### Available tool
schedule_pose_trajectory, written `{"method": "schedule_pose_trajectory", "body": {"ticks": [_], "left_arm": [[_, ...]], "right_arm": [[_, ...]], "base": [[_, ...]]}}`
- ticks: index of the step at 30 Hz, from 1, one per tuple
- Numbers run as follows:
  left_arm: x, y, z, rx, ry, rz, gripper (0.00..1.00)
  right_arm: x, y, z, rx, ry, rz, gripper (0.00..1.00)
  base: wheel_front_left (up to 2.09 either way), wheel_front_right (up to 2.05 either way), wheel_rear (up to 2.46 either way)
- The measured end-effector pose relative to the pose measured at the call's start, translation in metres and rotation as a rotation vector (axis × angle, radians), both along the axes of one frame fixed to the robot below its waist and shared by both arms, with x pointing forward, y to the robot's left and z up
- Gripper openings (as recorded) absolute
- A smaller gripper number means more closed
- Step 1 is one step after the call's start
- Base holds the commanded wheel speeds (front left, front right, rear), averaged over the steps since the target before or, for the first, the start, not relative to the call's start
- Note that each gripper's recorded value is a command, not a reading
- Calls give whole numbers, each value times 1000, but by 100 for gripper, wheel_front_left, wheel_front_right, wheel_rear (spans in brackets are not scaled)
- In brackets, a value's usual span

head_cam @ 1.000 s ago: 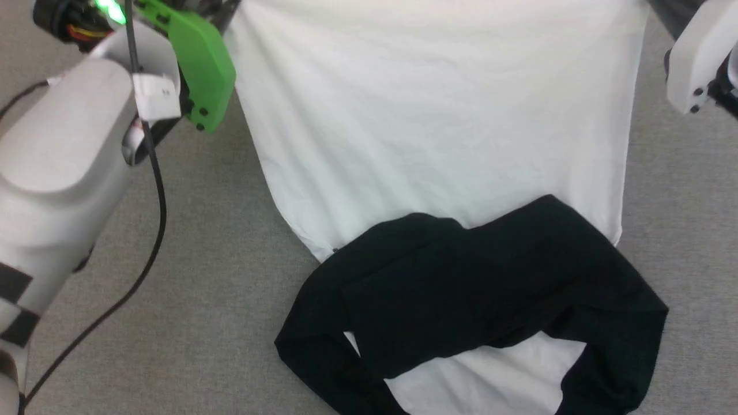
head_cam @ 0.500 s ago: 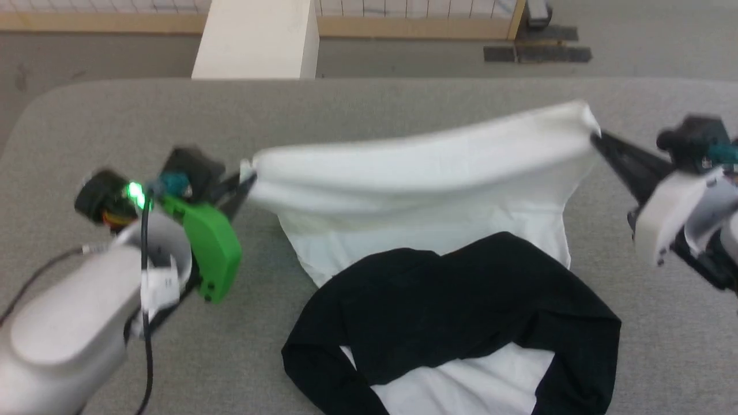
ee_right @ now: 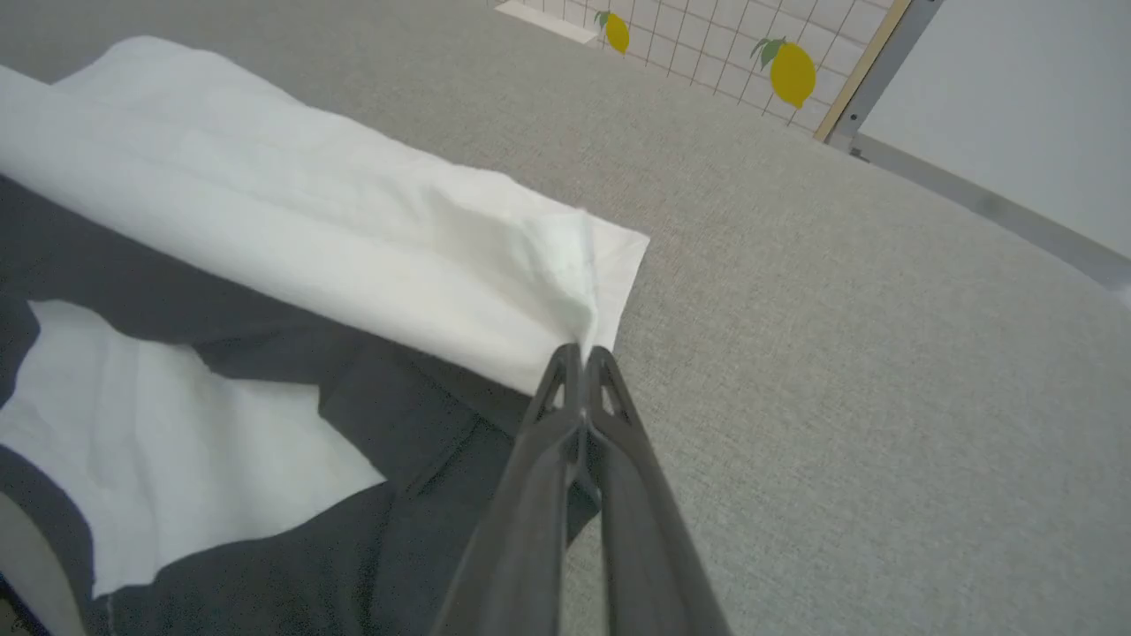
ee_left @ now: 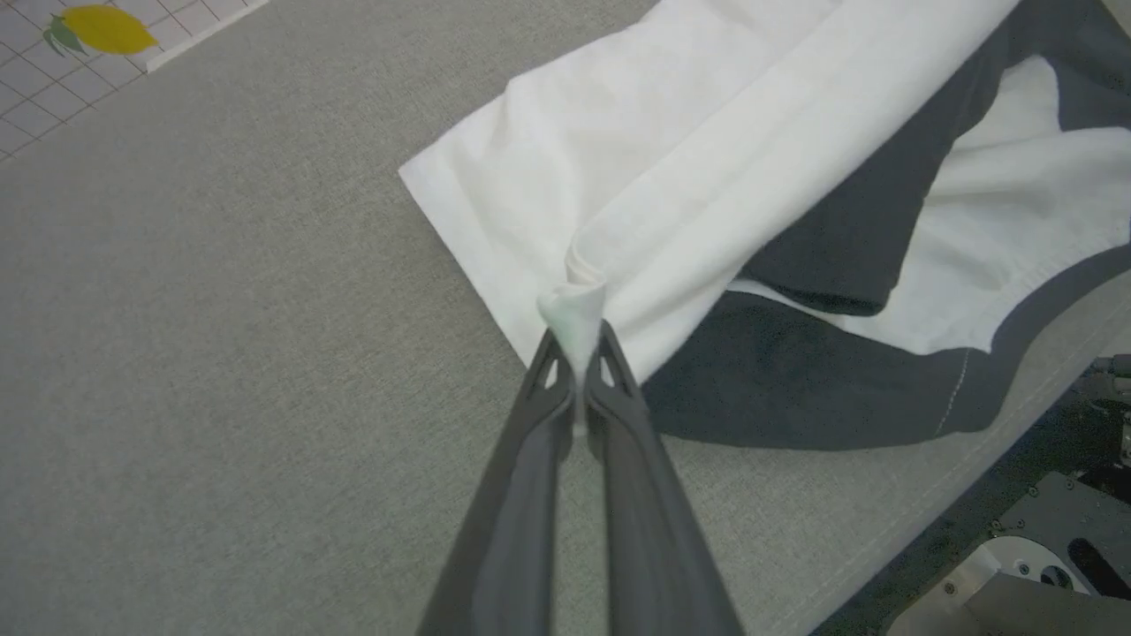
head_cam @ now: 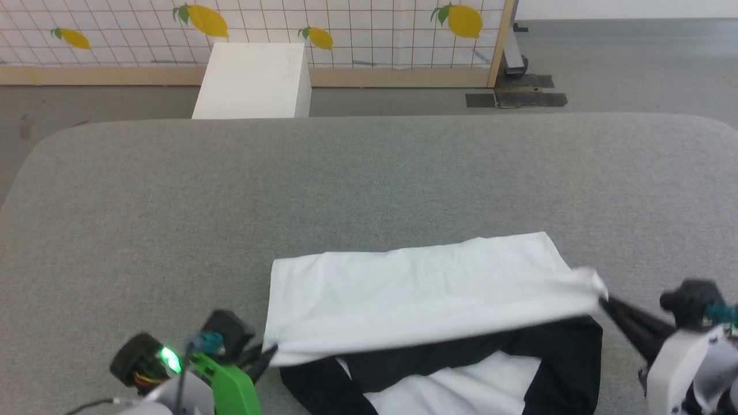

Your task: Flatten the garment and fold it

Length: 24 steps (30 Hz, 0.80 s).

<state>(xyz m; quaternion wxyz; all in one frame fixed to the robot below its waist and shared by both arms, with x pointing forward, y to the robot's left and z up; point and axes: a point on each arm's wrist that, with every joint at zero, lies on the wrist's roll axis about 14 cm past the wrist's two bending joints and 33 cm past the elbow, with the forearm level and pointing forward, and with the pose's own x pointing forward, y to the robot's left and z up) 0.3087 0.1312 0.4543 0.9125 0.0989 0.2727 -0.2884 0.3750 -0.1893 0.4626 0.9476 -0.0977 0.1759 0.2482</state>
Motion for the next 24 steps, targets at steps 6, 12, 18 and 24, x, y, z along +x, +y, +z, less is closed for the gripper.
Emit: {"method": "schedule_pose_trajectory", "body": {"ticks": [6,12,18,24], "left_arm": [[-29,-6,-50,12,169,-21,0],[-43,-5,-75,5,237,-1,0],[-19,1,-55,-83,110,110,100],[20,19,-4,-123,-197,222,100]], "right_arm": [[-32,-4,-44,-21,130,-13,0],[-54,-1,-70,1,220,-42,0],[-42,5,-45,90,171,-84,100],[-13,-3,24,126,-3,-100,100]], "base": [[0,0,0],[0,0,0],[0,0,0],[0,0,0]]}}
